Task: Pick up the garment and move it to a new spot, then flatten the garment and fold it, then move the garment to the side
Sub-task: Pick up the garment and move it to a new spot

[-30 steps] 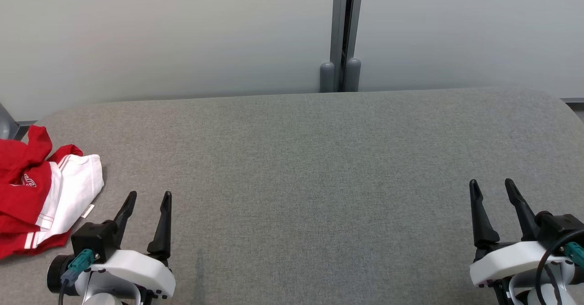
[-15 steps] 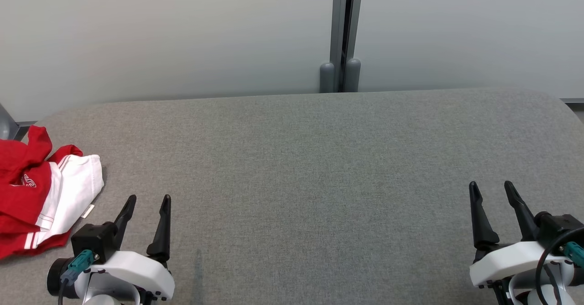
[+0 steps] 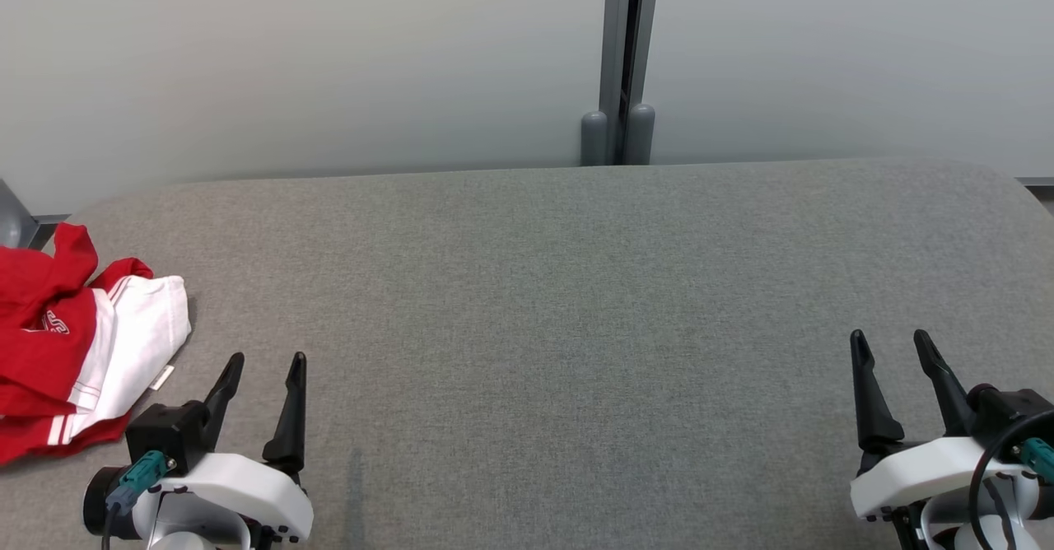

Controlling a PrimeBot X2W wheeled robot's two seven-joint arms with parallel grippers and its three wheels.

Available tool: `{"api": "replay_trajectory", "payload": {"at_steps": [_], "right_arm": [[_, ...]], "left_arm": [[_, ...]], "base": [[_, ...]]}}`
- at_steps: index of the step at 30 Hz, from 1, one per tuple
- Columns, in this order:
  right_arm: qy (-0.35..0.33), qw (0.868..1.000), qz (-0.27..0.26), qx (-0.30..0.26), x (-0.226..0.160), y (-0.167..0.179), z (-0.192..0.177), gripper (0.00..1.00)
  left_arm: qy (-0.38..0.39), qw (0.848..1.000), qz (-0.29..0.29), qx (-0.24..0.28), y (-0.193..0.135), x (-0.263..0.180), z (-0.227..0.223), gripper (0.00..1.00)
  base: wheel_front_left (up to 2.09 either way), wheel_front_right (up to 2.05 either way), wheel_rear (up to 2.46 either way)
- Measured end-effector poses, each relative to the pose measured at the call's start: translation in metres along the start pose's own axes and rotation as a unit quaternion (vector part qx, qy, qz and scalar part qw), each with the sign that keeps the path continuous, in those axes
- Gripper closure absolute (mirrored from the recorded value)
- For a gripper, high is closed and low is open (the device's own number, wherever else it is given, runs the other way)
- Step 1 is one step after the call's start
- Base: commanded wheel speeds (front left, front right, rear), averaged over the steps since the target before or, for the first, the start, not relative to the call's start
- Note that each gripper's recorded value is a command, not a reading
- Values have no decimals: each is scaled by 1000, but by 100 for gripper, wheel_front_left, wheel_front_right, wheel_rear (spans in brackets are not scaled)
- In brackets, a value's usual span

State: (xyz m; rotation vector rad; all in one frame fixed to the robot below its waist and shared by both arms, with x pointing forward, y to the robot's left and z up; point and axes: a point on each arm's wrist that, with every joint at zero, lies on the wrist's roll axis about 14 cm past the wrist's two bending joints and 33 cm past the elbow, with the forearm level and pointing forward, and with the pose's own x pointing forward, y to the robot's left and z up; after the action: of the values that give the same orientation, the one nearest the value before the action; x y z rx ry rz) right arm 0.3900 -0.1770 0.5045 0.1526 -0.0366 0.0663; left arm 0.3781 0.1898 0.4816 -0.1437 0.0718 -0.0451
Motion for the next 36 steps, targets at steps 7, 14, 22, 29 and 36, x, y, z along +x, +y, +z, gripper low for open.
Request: {"api": "replay_trajectory", "payload": {"at_steps": [7,14,22,29,36], "right_arm": [[2,1000,15,-3,8,9,-1,0],[-1,998,65,-5,26,44,2,0],[5,988,152,-3,47,109,0,0],[10,972,236,5,53,173,-2,0],[14,960,280,10,52,208,-5,0]], "left_arm": [[-12,1000,23,-9,13,-4,6,0],[-37,997,72,-12,44,-16,19,0],[-60,988,144,-13,90,-48,30,0],[-74,974,216,-17,128,-87,34,0],[-77,961,264,-17,150,-121,32,0]], "base": [[0,0,0],[0,0,0],[0,0,0],[0,0,0],[0,0,0]]}}
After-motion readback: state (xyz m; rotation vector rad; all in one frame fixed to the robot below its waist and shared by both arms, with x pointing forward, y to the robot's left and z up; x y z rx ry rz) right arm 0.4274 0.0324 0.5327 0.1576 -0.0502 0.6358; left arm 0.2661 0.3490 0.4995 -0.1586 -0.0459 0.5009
